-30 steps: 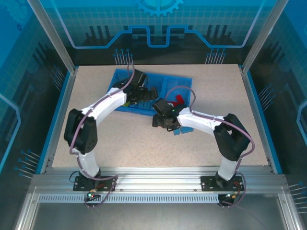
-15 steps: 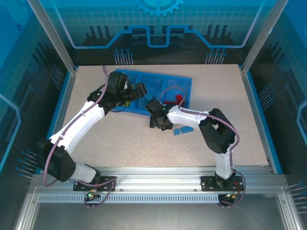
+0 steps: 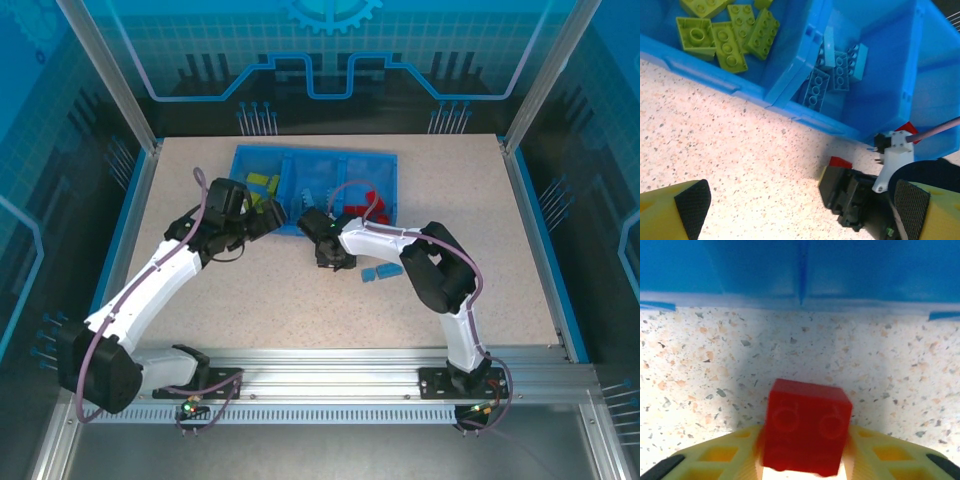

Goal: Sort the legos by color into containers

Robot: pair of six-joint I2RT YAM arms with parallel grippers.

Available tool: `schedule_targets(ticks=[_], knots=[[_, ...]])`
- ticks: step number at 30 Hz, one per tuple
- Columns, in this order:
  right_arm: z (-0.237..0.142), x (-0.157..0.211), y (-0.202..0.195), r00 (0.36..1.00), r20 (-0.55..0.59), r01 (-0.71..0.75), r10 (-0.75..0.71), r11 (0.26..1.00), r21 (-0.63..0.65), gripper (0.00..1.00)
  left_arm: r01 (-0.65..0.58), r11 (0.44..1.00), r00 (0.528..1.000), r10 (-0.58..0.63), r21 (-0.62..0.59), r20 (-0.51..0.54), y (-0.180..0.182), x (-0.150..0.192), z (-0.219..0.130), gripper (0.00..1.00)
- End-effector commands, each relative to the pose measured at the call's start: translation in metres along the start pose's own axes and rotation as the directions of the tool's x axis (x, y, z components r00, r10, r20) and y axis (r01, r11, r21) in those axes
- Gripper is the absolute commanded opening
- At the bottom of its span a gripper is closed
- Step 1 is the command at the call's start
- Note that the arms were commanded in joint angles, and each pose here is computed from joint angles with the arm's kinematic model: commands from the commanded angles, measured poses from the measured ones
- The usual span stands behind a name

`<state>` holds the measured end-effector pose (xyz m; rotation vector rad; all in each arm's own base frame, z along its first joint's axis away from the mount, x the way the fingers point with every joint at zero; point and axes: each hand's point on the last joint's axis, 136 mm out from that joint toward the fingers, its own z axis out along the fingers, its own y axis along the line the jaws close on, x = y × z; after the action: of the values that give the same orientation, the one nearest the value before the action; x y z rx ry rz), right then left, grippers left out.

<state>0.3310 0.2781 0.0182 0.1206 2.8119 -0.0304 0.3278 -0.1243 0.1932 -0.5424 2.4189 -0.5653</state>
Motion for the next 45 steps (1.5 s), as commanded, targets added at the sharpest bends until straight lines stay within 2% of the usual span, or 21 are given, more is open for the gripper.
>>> schedule_targets(ticks=[1, 6, 15, 19, 23, 32, 37, 40, 43, 45], knots=[[-0.001, 0.004, -0.011, 1.0, 0.009, 0.017, -0.018, 0.998, 0.06, 0.35, 0.03, 0.999, 1.0, -0.03, -0.025, 0.0, 0.012, 0.005, -0.002, 0.99], [-0.015, 0.007, -0.01, 0.998, 0.03, 0.057, -0.058, 0.997, 0.042, 0.27, 0.036, 0.999, 0.999, -0.037, -0.033, -0.021, 0.017, 0.012, 0.004, 0.99], [-0.075, 0.003, -0.006, 0.987, 0.117, 0.112, -0.107, 0.993, -0.039, 0.27, 0.046, 0.998, 0.997, -0.048, -0.036, -0.056, 0.022, 0.021, 0.015, 0.99], [-0.098, -0.022, -0.019, 0.982, 0.17, 0.091, -0.081, 0.994, -0.054, 0.27, 0.044, 0.998, 0.997, -0.047, -0.046, -0.069, 0.026, 0.026, 0.021, 0.99], [-0.104, -0.058, -0.034, 0.98, 0.193, 0.06, -0.046, 0.996, -0.069, 0.27, 0.025, 0.998, 0.996, -0.03, -0.064, -0.079, 0.032, 0.036, 0.026, 0.99], [-0.084, -0.121, -0.058, 0.988, 0.155, 0.006, 0.005, 0.998, -0.068, 0.28, -0.136, 0.987, 0.97, 0.116, -0.082, -0.212, 0.004, 0.101, 0.05, 0.99], [-0.066, -0.135, -0.064, 0.994, 0.104, -0.02, 0.027, 0.998, -0.063, 0.39, -0.179, 0.98, 0.945, 0.147, -0.086, -0.292, -0.021, 0.133, 0.068, 0.99], [-0.066, -0.139, -0.064, 0.994, 0.098, -0.03, 0.037, 0.997, -0.078, 0.5, -0.205, 0.977, 0.928, 0.172, -0.066, -0.331, -0.043, 0.146, 0.075, 0.99], [-0.078, -0.139, -0.061, 0.992, 0.122, -0.026, 0.041, 0.992, -0.122, 0.71, -0.225, 0.973, 0.914, 0.193, -0.048, -0.357, -0.062, 0.156, 0.082, 0.99], [-0.089, -0.137, -0.063, 0.989, 0.141, -0.029, 0.05, 0.989, -0.146, 0.78, -0.228, 0.973, 0.907, 0.197, -0.04, -0.372, -0.073, 0.162, 0.088, 0.99]])
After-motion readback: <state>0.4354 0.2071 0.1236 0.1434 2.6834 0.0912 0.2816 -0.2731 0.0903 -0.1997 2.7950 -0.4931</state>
